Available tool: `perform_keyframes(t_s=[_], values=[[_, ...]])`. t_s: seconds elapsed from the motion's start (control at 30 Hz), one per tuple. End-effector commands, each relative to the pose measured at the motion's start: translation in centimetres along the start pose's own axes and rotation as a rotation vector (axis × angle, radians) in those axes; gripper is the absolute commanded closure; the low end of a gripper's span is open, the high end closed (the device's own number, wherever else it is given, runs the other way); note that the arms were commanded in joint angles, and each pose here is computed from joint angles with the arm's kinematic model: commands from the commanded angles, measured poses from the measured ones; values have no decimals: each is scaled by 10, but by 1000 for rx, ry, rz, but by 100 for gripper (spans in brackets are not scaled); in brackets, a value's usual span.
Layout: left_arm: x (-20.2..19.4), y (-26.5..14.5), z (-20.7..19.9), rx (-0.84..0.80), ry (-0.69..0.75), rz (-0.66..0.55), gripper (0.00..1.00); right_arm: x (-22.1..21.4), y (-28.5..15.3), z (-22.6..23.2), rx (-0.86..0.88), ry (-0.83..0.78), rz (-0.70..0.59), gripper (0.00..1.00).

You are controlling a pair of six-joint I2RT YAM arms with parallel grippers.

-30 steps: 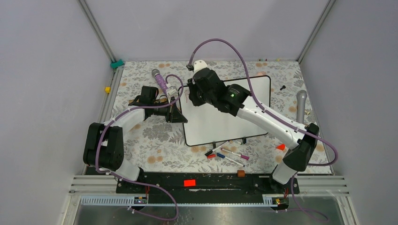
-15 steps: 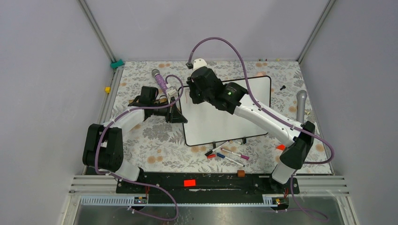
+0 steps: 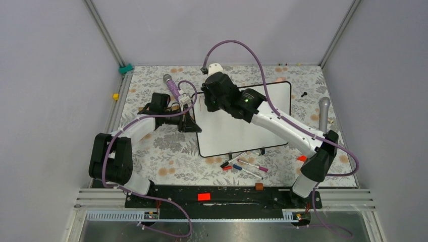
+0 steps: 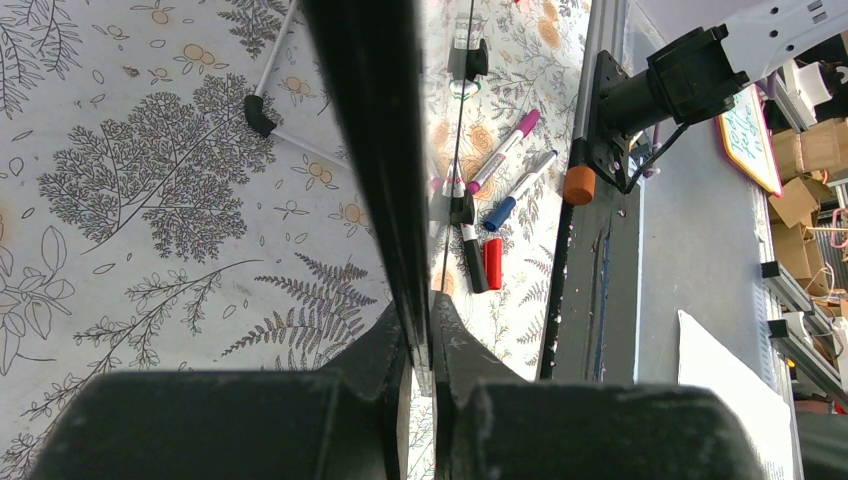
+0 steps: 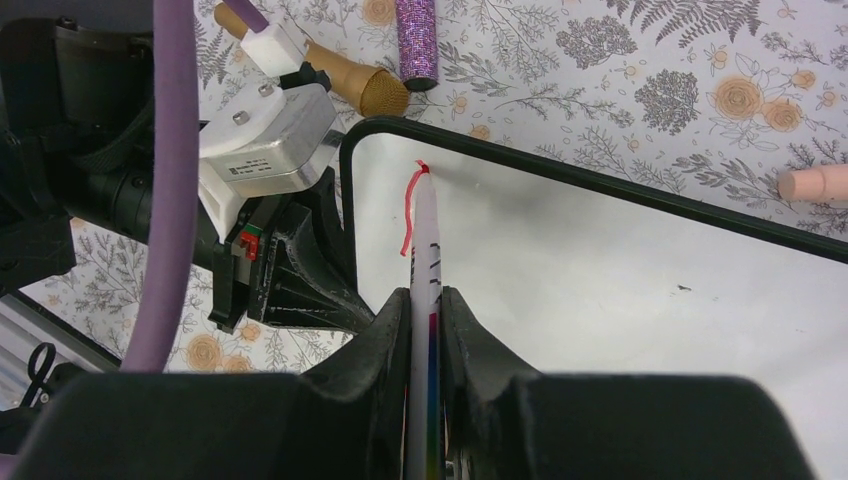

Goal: Write a sentence on the whiteboard

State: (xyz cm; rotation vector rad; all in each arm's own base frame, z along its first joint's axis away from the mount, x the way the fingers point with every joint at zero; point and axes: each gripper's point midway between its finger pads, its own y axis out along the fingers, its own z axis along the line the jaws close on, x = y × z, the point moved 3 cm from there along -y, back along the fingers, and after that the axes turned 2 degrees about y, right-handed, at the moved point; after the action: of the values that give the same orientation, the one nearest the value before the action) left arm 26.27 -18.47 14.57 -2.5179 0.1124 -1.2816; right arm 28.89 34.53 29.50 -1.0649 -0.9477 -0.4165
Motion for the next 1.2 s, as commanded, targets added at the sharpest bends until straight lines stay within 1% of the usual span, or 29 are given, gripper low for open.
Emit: perform_keyframes(t_s=[0.0, 0.23, 0.5, 0.9, 1.17], values=[[2, -2, 8, 73, 132, 12, 100, 5, -1, -15, -79, 13, -14, 100], [2, -2, 8, 75, 132, 12, 100, -3, -4, -26, -115, 24, 1, 100], [1, -2, 7, 73, 135, 11, 100, -12, -6, -29, -116, 33, 20, 100], [2, -3, 7, 74, 140, 10, 100, -17, 0, -7, 10, 50, 57, 100], [2, -2, 7, 76, 142, 11, 100, -16, 5, 0, 39, 51, 69, 100]])
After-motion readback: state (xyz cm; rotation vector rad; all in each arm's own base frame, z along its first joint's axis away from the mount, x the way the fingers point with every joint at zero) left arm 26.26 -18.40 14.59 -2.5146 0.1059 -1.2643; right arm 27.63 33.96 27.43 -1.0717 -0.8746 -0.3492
